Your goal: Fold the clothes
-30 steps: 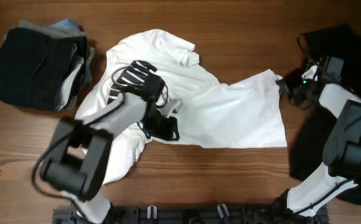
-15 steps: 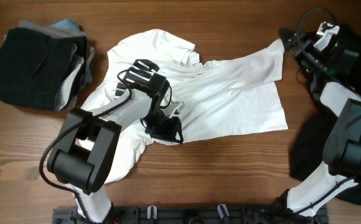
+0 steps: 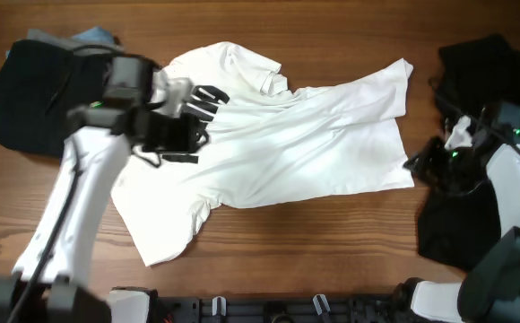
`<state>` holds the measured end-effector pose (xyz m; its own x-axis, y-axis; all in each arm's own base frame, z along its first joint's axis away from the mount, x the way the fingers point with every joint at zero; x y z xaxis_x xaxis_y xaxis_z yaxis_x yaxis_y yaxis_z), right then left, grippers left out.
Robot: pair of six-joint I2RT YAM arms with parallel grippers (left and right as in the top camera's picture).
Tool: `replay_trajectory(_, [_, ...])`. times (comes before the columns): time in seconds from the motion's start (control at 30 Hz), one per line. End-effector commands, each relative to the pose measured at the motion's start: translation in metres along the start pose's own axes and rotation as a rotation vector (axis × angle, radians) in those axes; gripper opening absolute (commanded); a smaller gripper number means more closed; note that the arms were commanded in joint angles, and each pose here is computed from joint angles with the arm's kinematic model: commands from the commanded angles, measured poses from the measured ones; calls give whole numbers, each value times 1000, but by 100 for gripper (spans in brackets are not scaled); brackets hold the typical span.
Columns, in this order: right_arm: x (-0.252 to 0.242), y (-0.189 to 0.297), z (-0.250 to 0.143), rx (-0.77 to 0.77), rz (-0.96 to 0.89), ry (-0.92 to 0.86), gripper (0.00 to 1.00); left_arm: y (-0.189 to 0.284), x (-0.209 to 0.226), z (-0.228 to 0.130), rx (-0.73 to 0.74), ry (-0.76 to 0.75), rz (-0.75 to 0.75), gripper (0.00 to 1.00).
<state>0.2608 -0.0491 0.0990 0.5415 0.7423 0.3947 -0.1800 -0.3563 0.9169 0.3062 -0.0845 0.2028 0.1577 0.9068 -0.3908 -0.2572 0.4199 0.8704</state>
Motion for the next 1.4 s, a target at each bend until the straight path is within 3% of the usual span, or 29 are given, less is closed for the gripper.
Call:
replay_trajectory(0.0, [-27, -33, -11, 39, -89, -98, 53, 36, 27, -2, -86, 112, 47, 57])
replay_trajectory(0.07, [-30, -42, -9, 20, -84, -96, 54, 43, 42, -4, -92, 167, 63, 59])
replay_trajectory(0.13, [-33, -51, -4, -7, -72, -132, 62, 47, 52, -4, -104, 198, 74, 59])
replay_trajectory(0.27, [-27, -65, 3, -76, -48, -87, 51, 48, 54, -3, -110, 203, 77, 59])
replay_trajectory(0.33, [-24, -76, 7, -120, -29, -69, 51, 48, 54, -2, -116, 199, 77, 59])
replay_trajectory(0.37, [-24, -81, 6, -124, -27, -57, 46, 48, 54, -2, -116, 199, 77, 59])
replay_trajectory(0.4, [-25, -84, 4, -118, -32, -57, 15, 48, 54, -2, -116, 199, 77, 59])
replay_trajectory(0.43, [-26, -81, 0, -97, -41, -69, 4, 48, 54, -1, -117, 199, 77, 59])
replay_trajectory(0.5, [-26, -72, -6, -54, -75, -85, 4, 48, 54, -1, -118, 199, 78, 59])
replay_trajectory(0.63, [-47, -14, -43, 78, -373, -132, 4, 48, 61, -2, -116, 202, 129, 61])
replay_trajectory(0.8, [-51, -7, -42, 48, -399, -184, 4, 49, 69, -9, -88, 217, 195, 61])
replay_trajectory(1.0, [-75, 4, -41, -1, -482, -379, 4, 50, 76, -24, -27, 264, 261, 65])
replay_trajectory(1.03, [-77, 5, -37, -22, -472, -400, 19, 50, 76, -24, -24, 265, 262, 66])
replay_trajectory(1.07, [-74, 3, -33, -28, -443, -380, 52, 50, 76, -25, -20, 266, 262, 68])
replay_trajectory(1.1, [-69, 1, -31, -20, -406, -338, 75, 50, 75, -26, -16, 268, 261, 70])
replay_trajectory(1.17, [-67, 0, -27, -28, -389, -281, 80, 51, 78, -31, 5, 284, 285, 70])
replay_trajectory(1.27, [-59, 0, -15, -63, -331, -228, 80, 51, 96, -42, 20, 378, 418, 69])
replay_trajectory(1.37, [-36, -4, -4, -69, -167, -87, 75, 45, 112, -47, 12, 423, 441, 65])
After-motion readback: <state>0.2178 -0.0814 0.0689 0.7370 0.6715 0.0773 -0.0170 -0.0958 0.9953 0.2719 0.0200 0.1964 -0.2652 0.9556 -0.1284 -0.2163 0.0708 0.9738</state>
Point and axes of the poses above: each gripper's point midway between its finger pads, its own y axis back along the fingers, its own x axis along the line the jaws close on, z = x × y, the point moved 4 cm from there along y, back along the fingers, and after that the axes turned 1 degree about -y, right-handed, at the moved point
